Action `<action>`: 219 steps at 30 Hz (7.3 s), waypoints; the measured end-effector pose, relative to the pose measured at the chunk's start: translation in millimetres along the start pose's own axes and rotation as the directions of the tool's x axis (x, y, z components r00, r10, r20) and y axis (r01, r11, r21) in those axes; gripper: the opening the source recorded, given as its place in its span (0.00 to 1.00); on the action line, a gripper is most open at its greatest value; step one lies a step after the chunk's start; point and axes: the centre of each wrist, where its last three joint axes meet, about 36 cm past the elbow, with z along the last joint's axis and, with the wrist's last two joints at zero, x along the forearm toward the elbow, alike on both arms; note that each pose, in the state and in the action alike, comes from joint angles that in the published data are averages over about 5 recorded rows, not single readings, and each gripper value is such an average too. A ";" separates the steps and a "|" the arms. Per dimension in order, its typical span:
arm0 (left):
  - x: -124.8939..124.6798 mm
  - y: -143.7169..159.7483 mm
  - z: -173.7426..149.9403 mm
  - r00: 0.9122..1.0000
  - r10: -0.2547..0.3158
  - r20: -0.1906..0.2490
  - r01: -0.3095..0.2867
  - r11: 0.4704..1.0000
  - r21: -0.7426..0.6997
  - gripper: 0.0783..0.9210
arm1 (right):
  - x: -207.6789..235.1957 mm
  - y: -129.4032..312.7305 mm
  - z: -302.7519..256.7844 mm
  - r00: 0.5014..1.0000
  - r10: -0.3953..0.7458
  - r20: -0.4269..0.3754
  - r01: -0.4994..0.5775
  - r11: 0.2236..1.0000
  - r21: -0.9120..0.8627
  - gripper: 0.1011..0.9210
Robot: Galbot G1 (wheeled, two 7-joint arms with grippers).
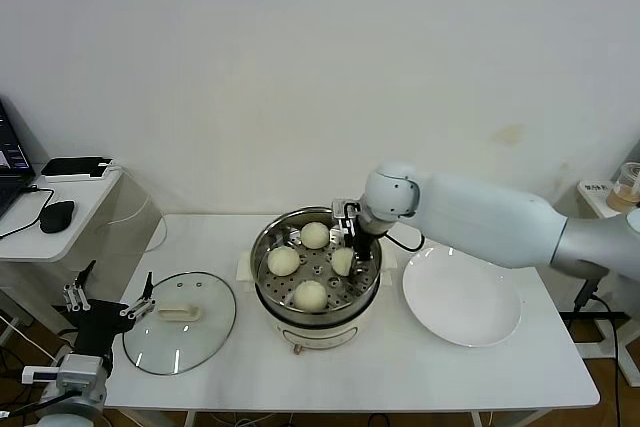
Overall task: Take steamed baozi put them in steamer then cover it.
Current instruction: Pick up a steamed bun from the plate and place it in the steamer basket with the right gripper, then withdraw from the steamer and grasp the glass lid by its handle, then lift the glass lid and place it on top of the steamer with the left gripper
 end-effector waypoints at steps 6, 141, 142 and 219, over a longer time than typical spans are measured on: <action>1.0 0.7 -0.2 1.000 -0.002 -0.001 0.002 1.000 -0.001 0.88 | 3.2 0.4 0.4 1.000 0.004 0.004 -0.004 1.000 -0.001 0.73; -142.8 -45.1 170.7 0.980 0.197 -0.034 -0.091 0.287 -0.954 0.17 | -86.9 464.4 217.9 0.347 0.908 -0.235 -0.343 -0.110 -0.933 0.88; -142.1 -43.9 168.7 0.981 0.194 -0.026 -0.083 0.293 -0.953 0.14 | -86.5 464.4 217.5 0.347 0.908 -0.233 -0.344 -0.108 -0.933 0.88; -115.1 -255.4 -119.3 0.964 0.215 0.155 0.023 0.517 -0.856 0.08 | -141.7 426.2 180.9 0.435 0.896 -0.090 -0.468 0.140 -0.872 0.88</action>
